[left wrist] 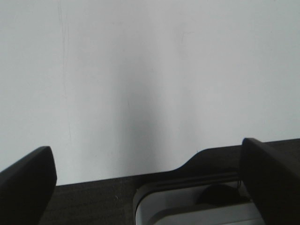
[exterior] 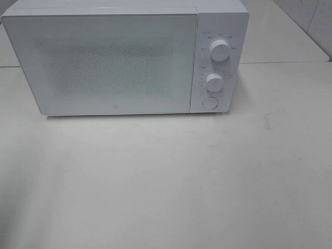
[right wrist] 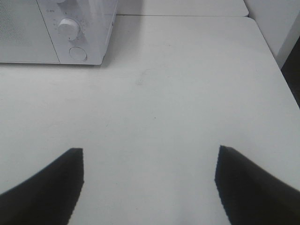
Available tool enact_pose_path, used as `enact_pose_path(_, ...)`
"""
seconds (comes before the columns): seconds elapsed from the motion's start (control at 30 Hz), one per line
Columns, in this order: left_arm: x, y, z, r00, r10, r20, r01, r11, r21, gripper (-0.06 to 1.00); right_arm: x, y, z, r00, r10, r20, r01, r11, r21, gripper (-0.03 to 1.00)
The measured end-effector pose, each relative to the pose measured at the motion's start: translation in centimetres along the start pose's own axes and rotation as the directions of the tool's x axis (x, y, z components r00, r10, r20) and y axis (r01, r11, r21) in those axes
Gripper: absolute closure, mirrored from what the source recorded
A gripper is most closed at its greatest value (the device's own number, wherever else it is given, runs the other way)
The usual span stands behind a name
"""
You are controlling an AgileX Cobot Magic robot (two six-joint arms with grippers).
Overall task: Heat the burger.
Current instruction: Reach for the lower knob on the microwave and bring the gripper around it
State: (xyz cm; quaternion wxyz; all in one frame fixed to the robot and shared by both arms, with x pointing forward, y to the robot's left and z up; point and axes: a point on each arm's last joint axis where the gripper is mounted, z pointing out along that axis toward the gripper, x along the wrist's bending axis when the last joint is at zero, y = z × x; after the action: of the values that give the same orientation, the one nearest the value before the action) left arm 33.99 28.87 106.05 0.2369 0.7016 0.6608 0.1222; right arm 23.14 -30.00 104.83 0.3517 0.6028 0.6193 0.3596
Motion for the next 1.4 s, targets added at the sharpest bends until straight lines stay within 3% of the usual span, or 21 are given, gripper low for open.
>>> enact_pose_path(0.1, -0.1, -0.6, -0.2, 1.000, 0.004, -0.003, -0.004, 1.000, -0.023, -0.05, 0.0, 0.0, 0.0, 1.000, 0.000, 0.000, 0.000, 1.000, 0.000, 0.21)
enact_pose_path(0.17, -0.1, -2.4, -0.8, 0.999, 0.024, -0.029, -0.027, 0.993, -0.118, -0.05, 0.0, 0.0, 0.0, 1.000, 0.000, 0.000, 0.000, 1.000, 0.000, 0.21)
enact_pose_path(0.43, -0.2, -5.2, -2.0, 0.997, 0.004, -0.072, -0.023, 0.965, -0.263, -0.05, 0.0, 0.0, 0.0, 1.000, 0.000, 0.000, 0.000, 1.000, 0.000, 0.21)
enact_pose_path(0.53, -0.2, -6.3, -2.9, 0.996, -0.022, -0.089, -0.010, 0.938, -0.346, -0.05, 0.0, 0.0, 0.0, 1.000, 0.000, 0.000, 0.000, 1.000, 0.000, 0.21)
enact_pose_path(0.83, -0.4, -8.2, -4.3, 0.994, -0.013, -0.111, -0.042, 0.879, -0.475, -0.05, 0.0, 0.0, 0.0, 1.000, 0.000, 0.000, 0.000, 1.000, 0.000, 0.21)
enact_pose_path(1.2, -0.6, -9.6, -5.1, 0.992, -0.006, -0.129, -0.068, 0.826, -0.559, -0.05, 0.0, 0.0, 0.0, 1.000, 0.000, 0.000, 0.000, 1.000, 0.000, 0.21)
enact_pose_path(1.4, -0.6, -9.7, -5.1, 0.992, -0.006, -0.129, -0.069, 0.824, -0.562, -0.05, 0.0, 0.0, 0.0, 1.000, 0.000, 0.000, 0.000, 1.000, 0.000, 0.21)
